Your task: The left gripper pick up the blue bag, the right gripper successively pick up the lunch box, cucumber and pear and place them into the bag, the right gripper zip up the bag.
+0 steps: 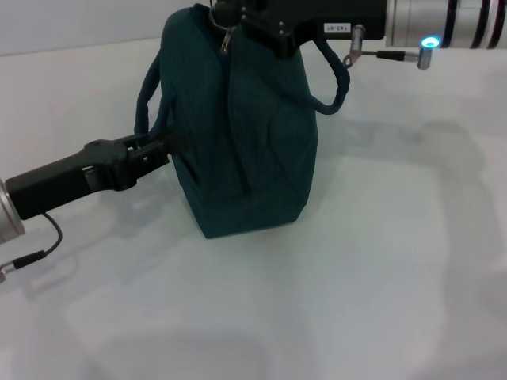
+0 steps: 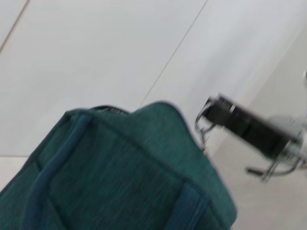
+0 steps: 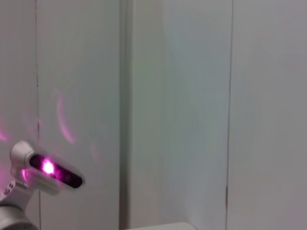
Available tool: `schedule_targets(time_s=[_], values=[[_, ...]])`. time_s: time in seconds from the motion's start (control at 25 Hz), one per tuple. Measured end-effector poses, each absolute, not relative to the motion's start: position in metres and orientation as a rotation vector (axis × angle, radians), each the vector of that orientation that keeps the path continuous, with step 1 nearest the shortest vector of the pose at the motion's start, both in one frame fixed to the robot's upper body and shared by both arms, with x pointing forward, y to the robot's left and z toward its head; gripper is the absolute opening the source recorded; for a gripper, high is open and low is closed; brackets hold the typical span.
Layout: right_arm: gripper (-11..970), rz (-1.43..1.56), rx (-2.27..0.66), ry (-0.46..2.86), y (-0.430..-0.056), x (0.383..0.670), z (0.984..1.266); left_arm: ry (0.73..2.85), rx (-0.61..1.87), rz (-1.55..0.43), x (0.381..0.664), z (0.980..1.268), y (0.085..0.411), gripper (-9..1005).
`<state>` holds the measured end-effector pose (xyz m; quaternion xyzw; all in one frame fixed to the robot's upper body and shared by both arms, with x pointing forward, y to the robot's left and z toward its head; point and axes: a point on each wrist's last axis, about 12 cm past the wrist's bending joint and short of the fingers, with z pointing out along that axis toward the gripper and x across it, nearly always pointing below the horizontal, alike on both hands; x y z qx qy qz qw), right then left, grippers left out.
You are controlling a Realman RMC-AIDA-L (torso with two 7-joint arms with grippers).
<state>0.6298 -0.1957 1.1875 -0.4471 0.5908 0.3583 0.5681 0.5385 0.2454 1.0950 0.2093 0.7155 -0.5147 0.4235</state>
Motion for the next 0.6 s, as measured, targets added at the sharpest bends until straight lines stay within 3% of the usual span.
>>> schedule_targets(time_s=[0.28, 0.4, 0.6], values=[[94, 0.840, -1.052, 1.383, -0.201, 0.625, 1.183, 1.828, 0.528, -1.353, 0.545, 1.102, 0.230, 347], [95, 0.861, -1.063, 1.360, -0.201, 0.621, 1.184, 1.855, 0.513, -1.324, 0.549, 1.098, 0.226, 540], [97, 0.880, -1.057, 1.345, -0.204, 0.617, 1.183, 1.869, 0.476, -1.292, 0.555, 1.096, 0.223, 530]])
